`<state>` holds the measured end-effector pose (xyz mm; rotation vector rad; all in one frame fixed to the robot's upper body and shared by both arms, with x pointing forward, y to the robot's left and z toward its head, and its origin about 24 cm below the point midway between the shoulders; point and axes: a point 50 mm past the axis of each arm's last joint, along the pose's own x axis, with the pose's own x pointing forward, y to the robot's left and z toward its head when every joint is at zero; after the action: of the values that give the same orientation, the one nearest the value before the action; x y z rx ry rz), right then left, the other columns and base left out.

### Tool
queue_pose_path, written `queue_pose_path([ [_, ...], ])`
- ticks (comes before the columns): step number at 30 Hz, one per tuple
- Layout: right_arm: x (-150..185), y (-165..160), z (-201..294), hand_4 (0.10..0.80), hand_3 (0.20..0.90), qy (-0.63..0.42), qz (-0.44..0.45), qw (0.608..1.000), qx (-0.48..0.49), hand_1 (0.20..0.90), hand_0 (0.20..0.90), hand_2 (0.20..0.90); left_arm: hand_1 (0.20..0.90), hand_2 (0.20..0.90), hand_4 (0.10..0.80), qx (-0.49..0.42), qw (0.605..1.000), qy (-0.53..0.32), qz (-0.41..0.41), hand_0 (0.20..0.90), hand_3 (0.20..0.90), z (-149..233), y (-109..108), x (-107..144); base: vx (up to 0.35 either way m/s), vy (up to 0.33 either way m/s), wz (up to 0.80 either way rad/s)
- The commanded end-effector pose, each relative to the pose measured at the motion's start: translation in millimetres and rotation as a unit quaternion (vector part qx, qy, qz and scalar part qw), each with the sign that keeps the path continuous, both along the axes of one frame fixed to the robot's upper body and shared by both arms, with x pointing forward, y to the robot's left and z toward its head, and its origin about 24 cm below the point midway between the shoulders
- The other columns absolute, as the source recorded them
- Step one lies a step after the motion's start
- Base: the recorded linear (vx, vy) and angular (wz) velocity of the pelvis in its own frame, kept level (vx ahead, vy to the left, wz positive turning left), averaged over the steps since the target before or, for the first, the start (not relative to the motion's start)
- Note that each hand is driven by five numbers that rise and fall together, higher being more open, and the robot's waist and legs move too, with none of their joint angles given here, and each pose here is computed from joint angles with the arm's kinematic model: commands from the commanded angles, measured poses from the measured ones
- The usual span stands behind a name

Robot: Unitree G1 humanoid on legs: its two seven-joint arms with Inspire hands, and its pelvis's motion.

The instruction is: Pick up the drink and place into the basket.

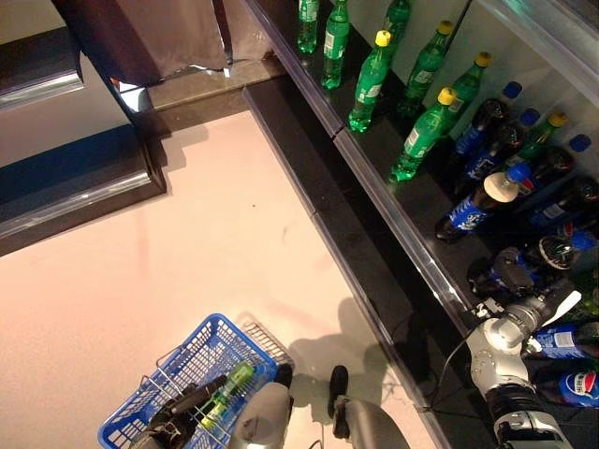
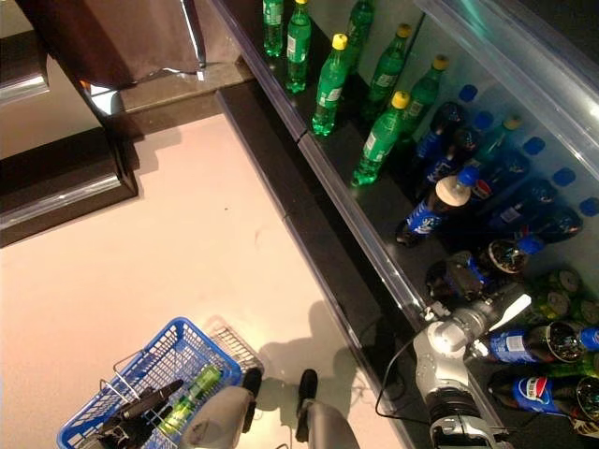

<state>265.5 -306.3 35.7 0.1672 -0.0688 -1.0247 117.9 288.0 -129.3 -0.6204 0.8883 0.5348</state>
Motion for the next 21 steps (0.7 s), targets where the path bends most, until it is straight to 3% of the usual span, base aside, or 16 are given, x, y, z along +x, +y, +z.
queue_pose_path([
  [1,12,-30,62,0.1,0.2,-0.083,-0.005,0.991,-0.105,0.3,0.3,0.3,0.3,0.3,0.1,0.024,1.0,0.011,-0.006,0.3,0.2,2,14,-22,0.0,0.0,0.0],
  [13,7,-30,73,0.1,0.2,-0.082,-0.037,0.981,-0.172,0.3,0.3,0.3,0.3,0.3,0.1,0.029,0.999,0.022,-0.004,0.3,0.2,0,15,-33,0.014,0.003,0.0],
  [21,-14,-14,97,0.1,0.2,-0.132,0.006,0.958,-0.255,0.3,0.3,0.3,0.3,0.3,0.1,0.019,0.998,0.059,0.008,0.3,0.2,-13,-3,-72,0.083,0.055,0.0],
])
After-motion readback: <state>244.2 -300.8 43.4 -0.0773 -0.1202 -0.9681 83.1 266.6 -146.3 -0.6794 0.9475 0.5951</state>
